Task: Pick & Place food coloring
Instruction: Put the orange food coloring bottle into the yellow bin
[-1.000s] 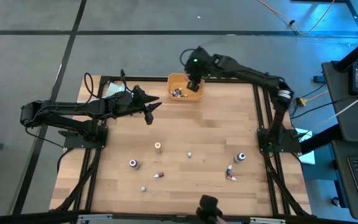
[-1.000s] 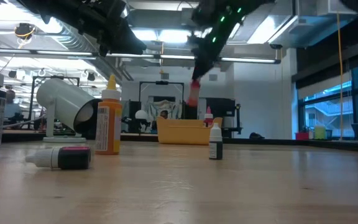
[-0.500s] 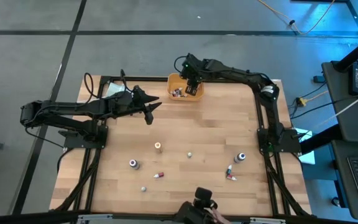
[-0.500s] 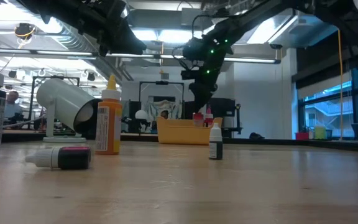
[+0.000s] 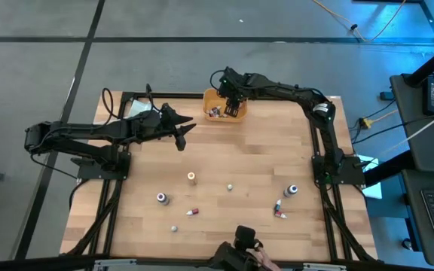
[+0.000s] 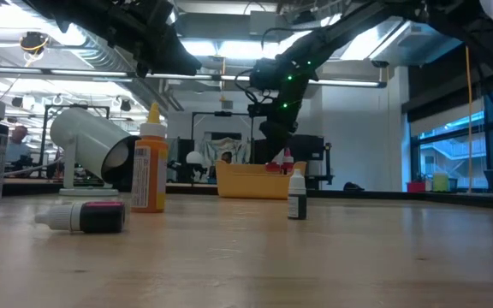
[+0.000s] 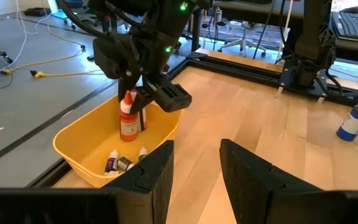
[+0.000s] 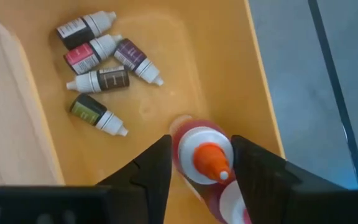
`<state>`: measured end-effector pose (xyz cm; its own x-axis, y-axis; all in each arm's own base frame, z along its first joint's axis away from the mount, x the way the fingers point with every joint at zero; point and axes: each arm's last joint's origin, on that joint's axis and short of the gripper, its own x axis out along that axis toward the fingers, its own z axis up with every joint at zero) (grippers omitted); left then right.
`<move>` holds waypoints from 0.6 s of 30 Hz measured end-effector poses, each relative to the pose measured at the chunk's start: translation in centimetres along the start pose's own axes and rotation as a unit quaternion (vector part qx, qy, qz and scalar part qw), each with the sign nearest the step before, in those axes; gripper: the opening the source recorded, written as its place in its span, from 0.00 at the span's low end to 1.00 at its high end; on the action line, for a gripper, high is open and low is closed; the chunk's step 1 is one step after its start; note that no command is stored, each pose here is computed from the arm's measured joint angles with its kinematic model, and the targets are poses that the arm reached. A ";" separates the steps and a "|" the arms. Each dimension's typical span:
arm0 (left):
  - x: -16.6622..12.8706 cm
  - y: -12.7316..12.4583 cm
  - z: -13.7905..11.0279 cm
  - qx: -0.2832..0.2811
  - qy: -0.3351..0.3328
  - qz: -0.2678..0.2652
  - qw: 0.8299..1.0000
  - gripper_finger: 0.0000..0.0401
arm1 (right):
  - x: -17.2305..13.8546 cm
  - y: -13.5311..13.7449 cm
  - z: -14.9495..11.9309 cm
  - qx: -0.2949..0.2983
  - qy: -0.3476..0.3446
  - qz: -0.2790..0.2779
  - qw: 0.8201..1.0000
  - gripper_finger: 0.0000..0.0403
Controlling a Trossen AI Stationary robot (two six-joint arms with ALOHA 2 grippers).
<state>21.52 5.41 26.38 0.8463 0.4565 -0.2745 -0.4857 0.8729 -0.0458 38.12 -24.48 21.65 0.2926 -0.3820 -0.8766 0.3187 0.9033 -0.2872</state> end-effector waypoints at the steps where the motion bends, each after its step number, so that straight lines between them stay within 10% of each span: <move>1: 0.0 0.0 0.0 0.000 0.000 0.000 1.000 0.32 | 0.0 0.0 0.0 0.000 0.000 -0.001 1.000 0.42; 18: 0.0 0.0 0.0 0.000 0.000 0.000 1.000 0.32 | -0.4 -0.1 0.0 -0.007 0.031 -0.073 0.997 0.43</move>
<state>21.52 5.41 26.37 0.8463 0.4564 -0.2748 -0.4857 0.8729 -0.0459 37.98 -24.45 22.08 0.1882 -0.4978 -0.8466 0.3406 0.8416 -0.4191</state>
